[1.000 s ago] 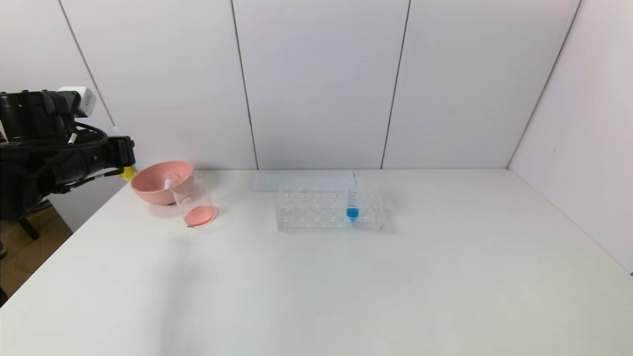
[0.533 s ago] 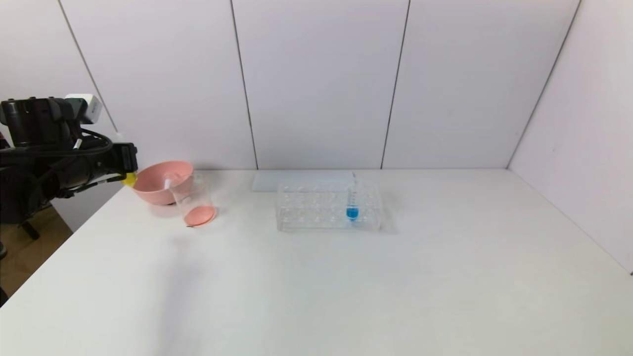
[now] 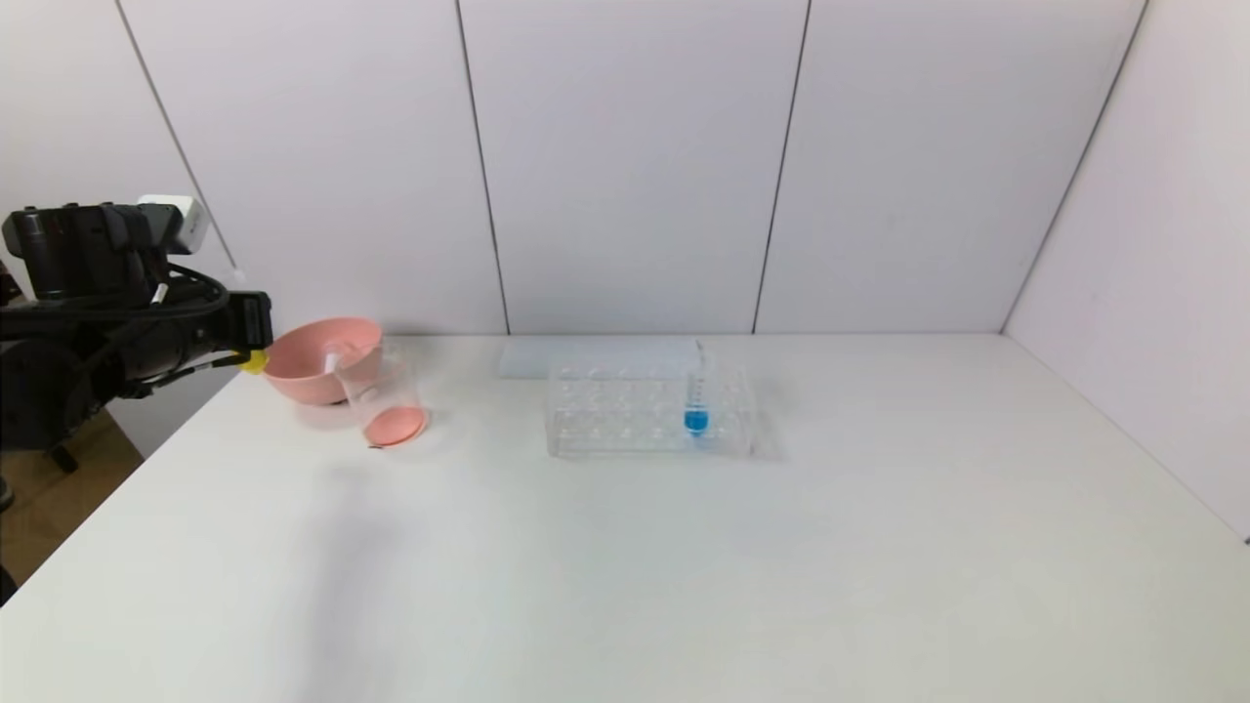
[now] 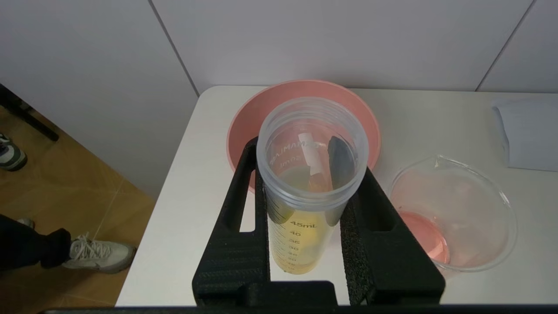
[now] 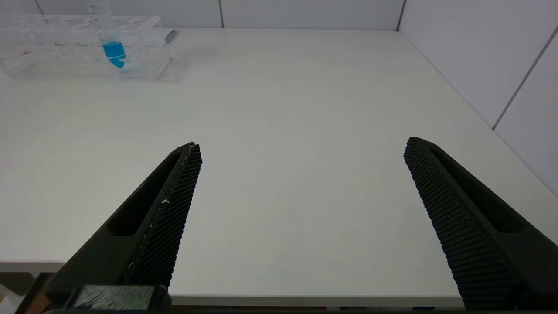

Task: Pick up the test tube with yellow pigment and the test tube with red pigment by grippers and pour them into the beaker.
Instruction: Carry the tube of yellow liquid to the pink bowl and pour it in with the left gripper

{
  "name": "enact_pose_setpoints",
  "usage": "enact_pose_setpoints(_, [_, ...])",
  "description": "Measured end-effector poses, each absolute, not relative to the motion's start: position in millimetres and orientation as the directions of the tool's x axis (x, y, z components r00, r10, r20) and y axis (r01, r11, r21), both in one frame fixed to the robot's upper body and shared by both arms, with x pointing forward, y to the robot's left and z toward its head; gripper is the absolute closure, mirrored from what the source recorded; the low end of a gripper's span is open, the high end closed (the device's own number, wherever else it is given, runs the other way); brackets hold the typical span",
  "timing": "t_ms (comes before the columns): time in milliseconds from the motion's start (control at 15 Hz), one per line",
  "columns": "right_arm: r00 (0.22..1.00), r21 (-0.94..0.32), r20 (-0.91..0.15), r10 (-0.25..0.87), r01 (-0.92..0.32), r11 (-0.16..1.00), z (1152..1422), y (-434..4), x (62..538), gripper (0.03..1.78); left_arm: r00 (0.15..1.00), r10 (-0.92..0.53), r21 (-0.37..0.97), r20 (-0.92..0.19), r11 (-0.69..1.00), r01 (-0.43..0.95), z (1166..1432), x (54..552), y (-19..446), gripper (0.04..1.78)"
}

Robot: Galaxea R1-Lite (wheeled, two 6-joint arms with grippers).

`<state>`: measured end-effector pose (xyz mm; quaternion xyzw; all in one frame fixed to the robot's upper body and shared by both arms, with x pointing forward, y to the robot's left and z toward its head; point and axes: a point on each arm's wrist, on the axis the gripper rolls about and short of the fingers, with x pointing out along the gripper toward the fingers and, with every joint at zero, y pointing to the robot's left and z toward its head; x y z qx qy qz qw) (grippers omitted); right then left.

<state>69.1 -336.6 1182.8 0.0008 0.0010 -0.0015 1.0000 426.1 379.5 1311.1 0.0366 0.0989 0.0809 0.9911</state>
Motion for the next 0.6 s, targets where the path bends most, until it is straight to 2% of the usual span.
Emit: enact_pose_setpoints(600, [1.000,0.002,-0.002,-0.003,0.003,1.000,1182.8,-336.6,69.1,0.11,0.976,0.156,0.089,-0.149,0.986,-0.144,1305.9,433.9,379.4,1.35])
